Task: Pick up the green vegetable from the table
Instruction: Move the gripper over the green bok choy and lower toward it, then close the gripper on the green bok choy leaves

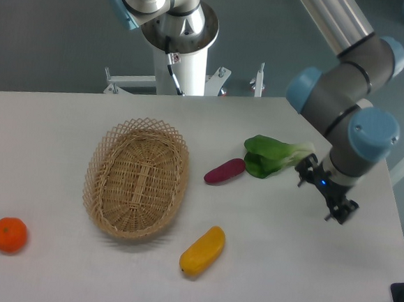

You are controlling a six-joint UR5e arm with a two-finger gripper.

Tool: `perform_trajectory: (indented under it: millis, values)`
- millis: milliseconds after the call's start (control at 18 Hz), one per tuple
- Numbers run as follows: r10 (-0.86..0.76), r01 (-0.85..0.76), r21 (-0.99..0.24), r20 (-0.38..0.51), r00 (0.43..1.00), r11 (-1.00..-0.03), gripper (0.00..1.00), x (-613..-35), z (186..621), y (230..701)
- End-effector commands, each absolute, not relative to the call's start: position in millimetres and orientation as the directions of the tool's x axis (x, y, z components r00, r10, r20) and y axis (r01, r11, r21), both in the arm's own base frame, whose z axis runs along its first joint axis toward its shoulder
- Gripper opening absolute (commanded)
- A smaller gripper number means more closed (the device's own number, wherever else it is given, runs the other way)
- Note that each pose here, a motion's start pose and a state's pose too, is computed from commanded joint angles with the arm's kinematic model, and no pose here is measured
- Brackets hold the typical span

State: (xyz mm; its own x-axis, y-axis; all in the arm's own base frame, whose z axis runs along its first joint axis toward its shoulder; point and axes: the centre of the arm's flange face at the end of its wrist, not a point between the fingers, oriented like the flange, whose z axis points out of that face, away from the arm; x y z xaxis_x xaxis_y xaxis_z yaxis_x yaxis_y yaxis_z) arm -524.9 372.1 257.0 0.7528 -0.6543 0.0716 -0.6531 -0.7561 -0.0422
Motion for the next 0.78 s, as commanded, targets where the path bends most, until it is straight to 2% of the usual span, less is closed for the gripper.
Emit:
perform_trajectory:
  millis: [222, 389, 500, 778]
  values:
    - [-0.658, -0.658, -0.041, 0.106, 0.746, -0.752, 1.00, -506.7, 248.5, 363.9]
    - [-0.674, -0.689, 0.045, 0.171, 0.719, -0.723, 1.00, -491.9, 238.4, 346.9]
    - [-0.677, -0.697, 0.044, 0.200, 0.708, -0.716, 1.00, -479.4, 224.1, 338.4]
    - [-0.700, -0.710, 0.075, 0.127, 0.703, -0.700, 1.00, -466.7, 200.2, 324.0]
